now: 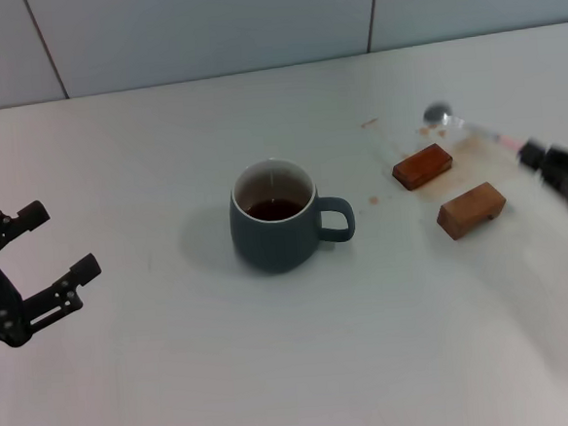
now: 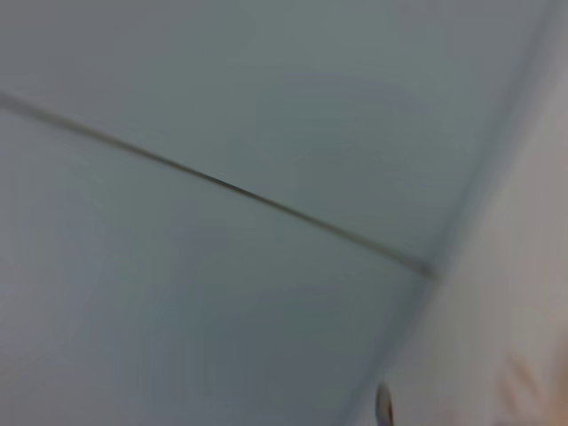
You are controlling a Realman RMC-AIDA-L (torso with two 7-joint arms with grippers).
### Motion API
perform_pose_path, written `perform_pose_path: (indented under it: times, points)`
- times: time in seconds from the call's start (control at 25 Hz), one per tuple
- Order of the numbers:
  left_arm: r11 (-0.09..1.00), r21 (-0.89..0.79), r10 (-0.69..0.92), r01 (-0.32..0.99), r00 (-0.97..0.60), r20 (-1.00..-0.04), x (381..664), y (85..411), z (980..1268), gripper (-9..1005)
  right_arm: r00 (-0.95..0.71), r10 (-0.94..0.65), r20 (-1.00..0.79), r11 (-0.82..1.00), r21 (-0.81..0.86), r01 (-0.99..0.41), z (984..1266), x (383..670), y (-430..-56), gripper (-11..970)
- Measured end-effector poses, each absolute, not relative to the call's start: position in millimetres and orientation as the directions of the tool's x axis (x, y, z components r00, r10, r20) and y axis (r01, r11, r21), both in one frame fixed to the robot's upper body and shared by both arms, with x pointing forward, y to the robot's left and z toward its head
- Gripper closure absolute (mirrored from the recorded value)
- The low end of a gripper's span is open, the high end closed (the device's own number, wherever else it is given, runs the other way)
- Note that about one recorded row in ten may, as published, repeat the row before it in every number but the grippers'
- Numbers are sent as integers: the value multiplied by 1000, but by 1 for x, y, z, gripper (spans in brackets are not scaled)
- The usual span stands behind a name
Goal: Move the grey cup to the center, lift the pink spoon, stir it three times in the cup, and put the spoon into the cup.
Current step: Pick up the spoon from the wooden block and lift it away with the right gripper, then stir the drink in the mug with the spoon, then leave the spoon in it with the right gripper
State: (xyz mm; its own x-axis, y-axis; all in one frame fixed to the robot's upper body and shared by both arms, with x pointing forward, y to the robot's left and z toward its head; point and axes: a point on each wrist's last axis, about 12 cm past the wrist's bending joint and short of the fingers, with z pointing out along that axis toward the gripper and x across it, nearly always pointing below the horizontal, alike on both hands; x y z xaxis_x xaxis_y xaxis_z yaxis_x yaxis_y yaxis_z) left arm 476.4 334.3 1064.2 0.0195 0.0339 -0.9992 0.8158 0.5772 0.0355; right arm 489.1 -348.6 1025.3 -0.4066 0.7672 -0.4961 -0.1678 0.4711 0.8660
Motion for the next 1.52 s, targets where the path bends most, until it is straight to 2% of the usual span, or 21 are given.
perform_pose_path:
  times: [0.04,0.12,0.16,0.2,0.32,0.36,0.44,0.48,0.52,0.56,0.6,0.8,1.04,1.16,1.52]
  points:
    - [577,36,34,816,20,-999,476,334,1064,133,-407,767,-496,471,866,-168,1025,489,-349,830]
    - [580,31,28,814,18,-999,474,335,1063,133,-298,711,-637,575,770,-276,1036,495,-350,830]
    - [580,30,28,814,18,-999,474,335,1063,133,-157,643,-749,661,647,-381,1051,500,-349,831]
    - [579,28,27,815,16,-1000,473,334,1063,133,-157,643,-749,661,647,-381,1051,500,-349,832]
    - [575,23,25,818,10,-1000,472,333,1062,133,-21,558,-829,701,485,-524,1075,507,-344,836]
    - [571,20,26,821,6,-1000,472,332,1061,133,11,499,-866,672,379,-636,1095,514,-341,836]
    - [557,17,32,831,-1,-999,471,330,1060,133,-3,470,-882,647,347,-680,1104,517,-342,836]
    - [545,16,38,838,-6,-999,470,329,1059,133,-64,399,-915,575,304,-760,1128,528,-345,836]
    - [539,16,43,842,-9,-999,470,328,1058,133,-64,399,-915,575,304,-760,1128,528,-345,836]
    - [531,16,49,847,-12,-999,470,327,1058,134,-158,321,-934,506,310,-805,1152,539,-346,836]
    - [522,16,56,853,-16,-998,470,326,1057,134,-158,321,-934,506,310,-805,1152,539,-346,836]
    - [486,8,85,874,-38,-996,471,323,1055,133,-346,92,-934,427,351,-833,1209,559,-340,837]
    - [477,6,92,879,-44,-995,471,322,1054,134,-476,-110,-873,468,377,-799,1257,578,-315,836]
    - [475,6,94,880,-44,-995,471,322,1054,134,-510,-239,-826,490,351,-798,1270,591,-288,837]
    - [472,6,93,882,-43,-995,470,323,1055,134,-499,-363,-787,524,271,-808,1275,612,-242,838]
